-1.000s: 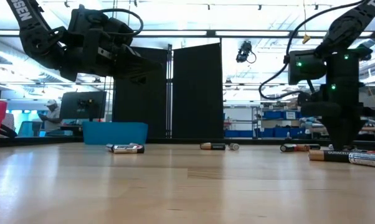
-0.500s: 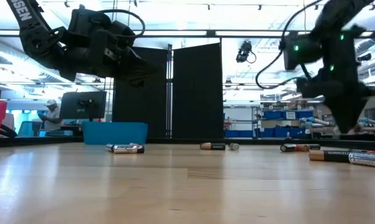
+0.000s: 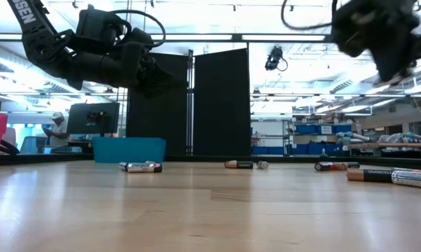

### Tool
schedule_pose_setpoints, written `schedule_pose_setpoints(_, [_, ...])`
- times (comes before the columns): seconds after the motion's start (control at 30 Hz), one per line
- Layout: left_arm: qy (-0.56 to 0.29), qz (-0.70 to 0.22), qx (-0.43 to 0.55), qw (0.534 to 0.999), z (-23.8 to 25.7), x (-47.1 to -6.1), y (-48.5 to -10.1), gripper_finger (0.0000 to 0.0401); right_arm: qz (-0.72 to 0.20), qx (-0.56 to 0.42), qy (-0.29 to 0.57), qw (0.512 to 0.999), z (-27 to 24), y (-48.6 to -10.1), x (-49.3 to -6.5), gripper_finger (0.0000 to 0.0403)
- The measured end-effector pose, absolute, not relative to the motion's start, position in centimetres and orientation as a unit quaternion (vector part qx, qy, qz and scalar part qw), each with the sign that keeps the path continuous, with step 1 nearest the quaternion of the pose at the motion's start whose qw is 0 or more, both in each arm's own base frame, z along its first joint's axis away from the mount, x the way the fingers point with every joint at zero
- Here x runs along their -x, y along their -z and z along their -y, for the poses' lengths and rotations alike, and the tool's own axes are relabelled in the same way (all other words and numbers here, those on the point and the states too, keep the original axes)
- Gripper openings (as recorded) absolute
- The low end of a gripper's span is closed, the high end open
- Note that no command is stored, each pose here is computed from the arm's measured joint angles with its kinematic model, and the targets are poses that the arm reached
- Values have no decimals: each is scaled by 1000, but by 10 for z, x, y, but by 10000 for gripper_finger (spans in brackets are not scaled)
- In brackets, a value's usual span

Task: Sort batteries
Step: Put the silver battery into the yellow bin

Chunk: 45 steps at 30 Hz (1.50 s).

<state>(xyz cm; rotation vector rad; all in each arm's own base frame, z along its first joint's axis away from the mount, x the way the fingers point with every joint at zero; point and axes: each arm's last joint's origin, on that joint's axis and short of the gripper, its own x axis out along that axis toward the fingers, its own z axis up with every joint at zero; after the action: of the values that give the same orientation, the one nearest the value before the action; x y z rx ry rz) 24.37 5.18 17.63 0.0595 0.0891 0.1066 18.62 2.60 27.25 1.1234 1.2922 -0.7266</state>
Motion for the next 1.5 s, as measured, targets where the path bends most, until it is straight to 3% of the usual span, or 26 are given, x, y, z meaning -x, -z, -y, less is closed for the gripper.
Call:
schedule_pose_setpoints(0.37, [-71,-41,-44,996,-53,-244,-177,3,-611,-563,334,446,-103,-278,-163,57])
schedule_pose_setpoints(0.57, [-73,-41,-44,995,-53,-244,-177,3,-617,-559,386,397,-135,-274,-144,57])
schedule_pose_setpoints(1.17, [-75,-42,-45,995,-53,-244,-177,3,-579,-459,527,420,-188,-199,-165,57])
schedule_pose_setpoints(1.5, [-75,-43,-54,995,-53,-244,-177,3,-567,-431,558,426,-198,-167,-177,57])
